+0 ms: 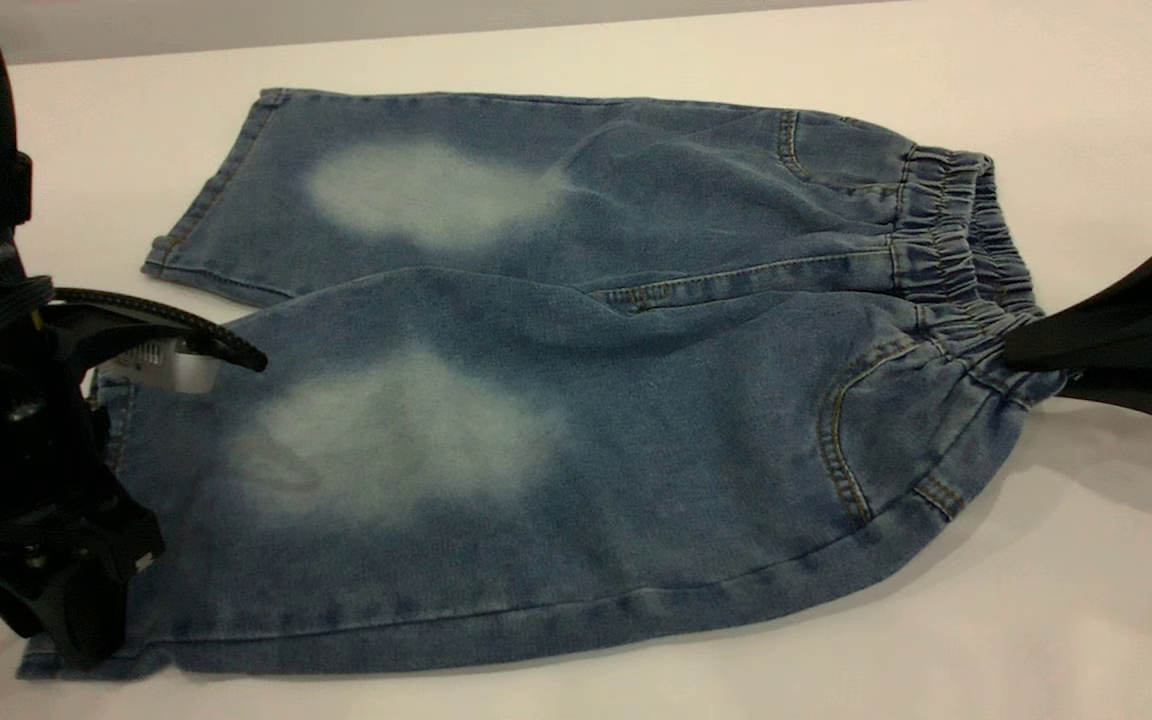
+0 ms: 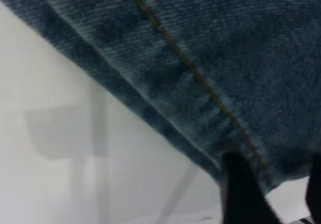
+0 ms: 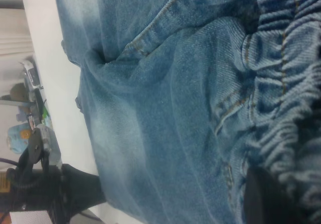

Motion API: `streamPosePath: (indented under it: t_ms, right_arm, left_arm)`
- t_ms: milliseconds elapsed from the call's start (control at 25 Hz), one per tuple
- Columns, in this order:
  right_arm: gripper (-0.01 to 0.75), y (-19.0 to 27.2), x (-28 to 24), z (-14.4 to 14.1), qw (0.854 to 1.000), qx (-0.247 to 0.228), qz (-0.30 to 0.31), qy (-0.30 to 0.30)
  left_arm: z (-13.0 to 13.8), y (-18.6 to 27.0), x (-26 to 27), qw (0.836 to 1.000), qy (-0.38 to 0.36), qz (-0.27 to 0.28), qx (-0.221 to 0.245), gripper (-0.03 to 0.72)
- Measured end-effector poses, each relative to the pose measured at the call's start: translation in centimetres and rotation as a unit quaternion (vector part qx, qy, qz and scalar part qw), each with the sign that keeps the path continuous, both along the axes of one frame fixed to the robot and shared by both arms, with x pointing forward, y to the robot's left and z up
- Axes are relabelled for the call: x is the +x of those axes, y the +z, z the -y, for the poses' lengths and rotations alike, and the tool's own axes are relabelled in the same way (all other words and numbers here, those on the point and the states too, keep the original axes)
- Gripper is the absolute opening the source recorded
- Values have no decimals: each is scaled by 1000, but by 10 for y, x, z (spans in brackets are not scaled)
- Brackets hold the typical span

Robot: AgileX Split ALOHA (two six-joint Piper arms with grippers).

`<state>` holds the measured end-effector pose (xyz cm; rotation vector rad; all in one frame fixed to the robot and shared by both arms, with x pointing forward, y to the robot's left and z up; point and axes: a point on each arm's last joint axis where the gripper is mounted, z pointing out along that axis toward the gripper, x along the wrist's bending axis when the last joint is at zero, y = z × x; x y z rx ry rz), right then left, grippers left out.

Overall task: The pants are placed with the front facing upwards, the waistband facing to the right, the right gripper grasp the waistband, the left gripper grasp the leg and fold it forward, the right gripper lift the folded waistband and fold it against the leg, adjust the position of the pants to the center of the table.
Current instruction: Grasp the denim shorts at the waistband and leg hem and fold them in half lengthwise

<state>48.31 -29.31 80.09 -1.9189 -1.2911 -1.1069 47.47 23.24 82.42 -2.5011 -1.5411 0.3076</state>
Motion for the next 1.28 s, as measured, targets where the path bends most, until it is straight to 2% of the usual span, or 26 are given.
streamPosePath:
  t_ms: [120,200,520,680,840,960,1280]
  right_arm:
    - [34,0,0,0,1000,0,0,0]
    - [35,0,0,0,1000,0,0,0]
    - [35,0,0,0,1000,0,0,0]
    - [35,0,0,0,1000,1,0,0]
    - [35,0,0,0,1000,1,0,1]
    - [35,0,0,0,1000,1,0,1]
    - [35,0,0,0,1000,1,0,1]
  left_arm:
    - [0,0,0,1000,0,-2,0,199]
    - [0,0,-1,1000,1,-4,1,165]
    - [-1,1,-3,1000,1,-20,4,148]
    - [-4,2,-6,999,-16,-38,16,211]
    - [-4,2,-5,999,-25,-30,18,336]
    - [-5,1,-3,999,-33,-20,19,398]
    - [-5,0,2,999,-40,8,17,426]
